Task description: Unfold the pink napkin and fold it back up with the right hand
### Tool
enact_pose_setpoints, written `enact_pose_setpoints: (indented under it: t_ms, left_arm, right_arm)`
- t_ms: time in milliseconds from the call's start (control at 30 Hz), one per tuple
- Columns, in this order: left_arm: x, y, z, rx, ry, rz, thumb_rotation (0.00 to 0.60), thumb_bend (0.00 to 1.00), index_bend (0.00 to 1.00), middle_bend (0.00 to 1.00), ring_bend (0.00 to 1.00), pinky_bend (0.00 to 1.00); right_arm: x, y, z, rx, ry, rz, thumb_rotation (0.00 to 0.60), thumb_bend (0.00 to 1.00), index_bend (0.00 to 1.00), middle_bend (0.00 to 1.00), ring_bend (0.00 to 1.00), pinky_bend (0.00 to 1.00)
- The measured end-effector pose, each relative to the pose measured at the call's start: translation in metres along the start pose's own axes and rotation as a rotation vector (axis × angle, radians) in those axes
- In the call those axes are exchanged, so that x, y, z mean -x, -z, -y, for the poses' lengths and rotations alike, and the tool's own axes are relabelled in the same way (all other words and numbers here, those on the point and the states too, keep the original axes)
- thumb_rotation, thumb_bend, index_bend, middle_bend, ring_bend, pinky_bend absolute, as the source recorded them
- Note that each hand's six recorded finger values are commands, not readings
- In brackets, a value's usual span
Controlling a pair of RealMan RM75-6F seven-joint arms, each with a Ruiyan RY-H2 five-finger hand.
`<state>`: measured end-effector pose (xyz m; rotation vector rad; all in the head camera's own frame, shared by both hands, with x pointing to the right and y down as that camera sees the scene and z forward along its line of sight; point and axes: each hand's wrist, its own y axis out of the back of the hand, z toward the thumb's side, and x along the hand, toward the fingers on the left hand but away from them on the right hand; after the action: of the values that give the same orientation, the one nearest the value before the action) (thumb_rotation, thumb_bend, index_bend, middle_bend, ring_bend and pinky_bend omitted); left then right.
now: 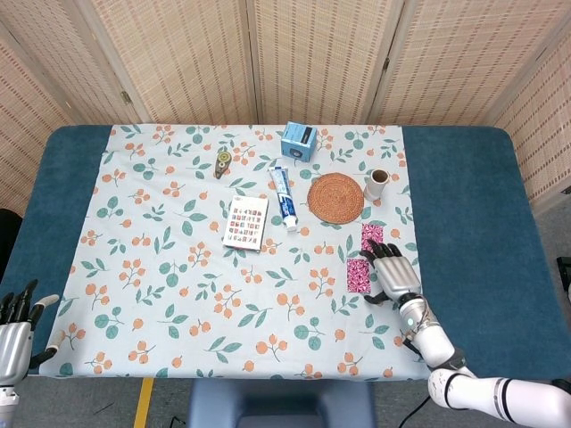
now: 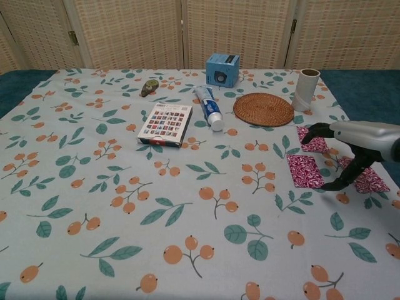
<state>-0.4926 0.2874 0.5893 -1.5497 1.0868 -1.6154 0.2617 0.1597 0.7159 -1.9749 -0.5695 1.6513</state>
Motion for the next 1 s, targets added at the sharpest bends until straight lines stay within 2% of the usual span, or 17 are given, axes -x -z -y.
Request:
enact_pose_setpoints:
  t_ms: [467,1000]
  left_arm:
    - [0.001,0.002,0.003,0.002,0.008,-0.004,0.6,0.43,0.27,0.04,0.12,0.0]
    - [0.001,0.003,0.005,0.003,0.013,-0.005,0.6,0.43,0.27,0.04,0.12,0.0]
  right_arm:
    - [0.015,-0.014,0.005,0.027,-0.059,0.027,0.53,0.22,0.15,0.03,0.0,0.0]
    - [0.02,-0.013,0.007,0.017,-0.054,0.044,0.531,0.22,0.25,0.05,0.0,0.0]
